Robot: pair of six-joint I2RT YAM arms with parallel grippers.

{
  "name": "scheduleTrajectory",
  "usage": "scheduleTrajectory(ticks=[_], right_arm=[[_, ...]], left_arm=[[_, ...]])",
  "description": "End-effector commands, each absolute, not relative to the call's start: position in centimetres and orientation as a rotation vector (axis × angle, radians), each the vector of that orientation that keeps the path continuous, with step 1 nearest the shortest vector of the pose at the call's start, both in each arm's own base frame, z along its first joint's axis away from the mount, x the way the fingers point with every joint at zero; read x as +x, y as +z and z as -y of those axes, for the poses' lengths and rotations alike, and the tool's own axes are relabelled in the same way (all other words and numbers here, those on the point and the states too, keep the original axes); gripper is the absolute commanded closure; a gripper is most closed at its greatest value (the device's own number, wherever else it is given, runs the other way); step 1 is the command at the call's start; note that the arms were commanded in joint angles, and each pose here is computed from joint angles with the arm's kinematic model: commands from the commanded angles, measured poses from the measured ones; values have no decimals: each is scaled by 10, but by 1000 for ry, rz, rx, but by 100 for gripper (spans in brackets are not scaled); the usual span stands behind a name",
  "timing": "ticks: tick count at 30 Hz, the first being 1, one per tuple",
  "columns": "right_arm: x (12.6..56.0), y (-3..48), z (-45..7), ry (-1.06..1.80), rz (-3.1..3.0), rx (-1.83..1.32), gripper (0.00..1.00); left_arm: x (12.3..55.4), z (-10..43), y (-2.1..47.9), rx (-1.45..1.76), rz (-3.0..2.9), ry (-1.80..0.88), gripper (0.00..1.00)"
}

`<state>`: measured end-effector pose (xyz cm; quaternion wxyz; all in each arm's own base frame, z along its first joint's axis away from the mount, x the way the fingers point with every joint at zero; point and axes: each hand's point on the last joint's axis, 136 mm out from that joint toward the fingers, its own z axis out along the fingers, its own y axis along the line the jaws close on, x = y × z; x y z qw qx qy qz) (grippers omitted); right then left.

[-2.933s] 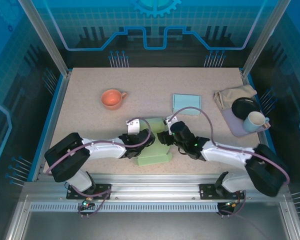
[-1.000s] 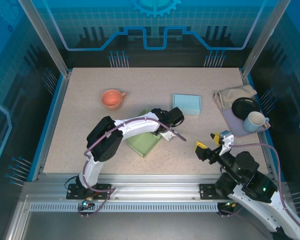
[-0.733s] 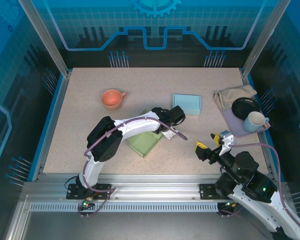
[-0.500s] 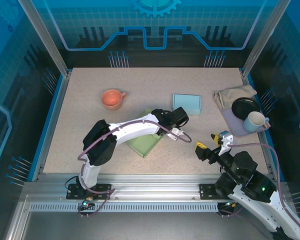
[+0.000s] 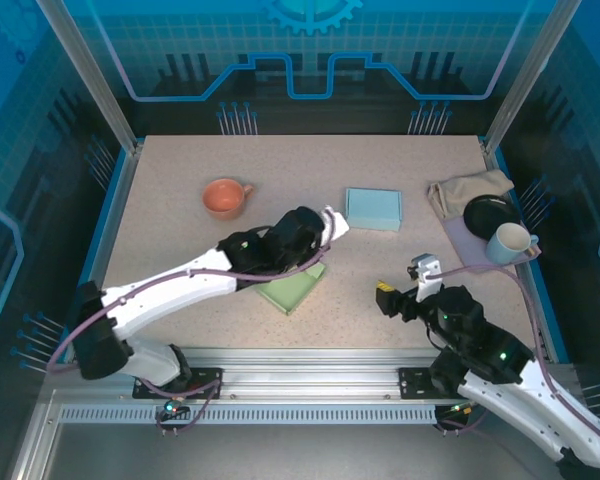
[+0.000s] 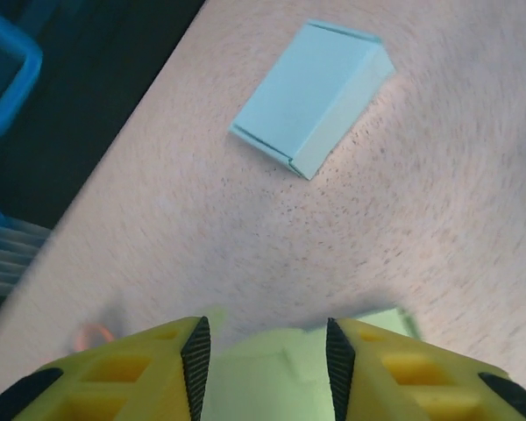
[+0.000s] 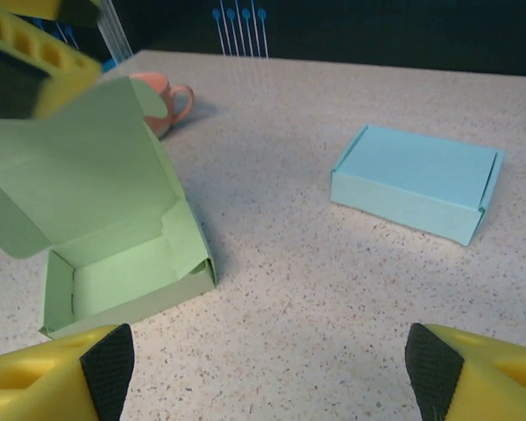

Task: Fold the paper box

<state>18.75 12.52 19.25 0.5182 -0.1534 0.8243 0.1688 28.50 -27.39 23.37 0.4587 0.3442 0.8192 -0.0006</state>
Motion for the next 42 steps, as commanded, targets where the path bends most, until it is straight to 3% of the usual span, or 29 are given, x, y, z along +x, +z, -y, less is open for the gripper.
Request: scheduleTrajectory(ticks=[1,5,10,15,24,39,42], right_arm=[[197,211,-137,416,-1978,-387,17],[213,202,-164,399,-2089,-497,17],[244,190,-211,487,-2196,-664,18],[283,176,-253,528,-2173,-845,28],[309,112,-299,628,-2235,-1030,41],[327,48,-308,571,-2370,-1081,56],[327,37,-305,548,-2388,-1097,65]], left_arm=[[269,224,232,191,-2129,-223,55],[240,177,212,-57,-2119,-352,46],[224,168,186,-102,-2124,-467,39],[220,171,147,-128,-2156,-527,37],[217,175,102,-162,-2229,-710,39],[234,174,74,-243,-2269,-695,39],[234,172,71,-253,-2273,-683,39]])
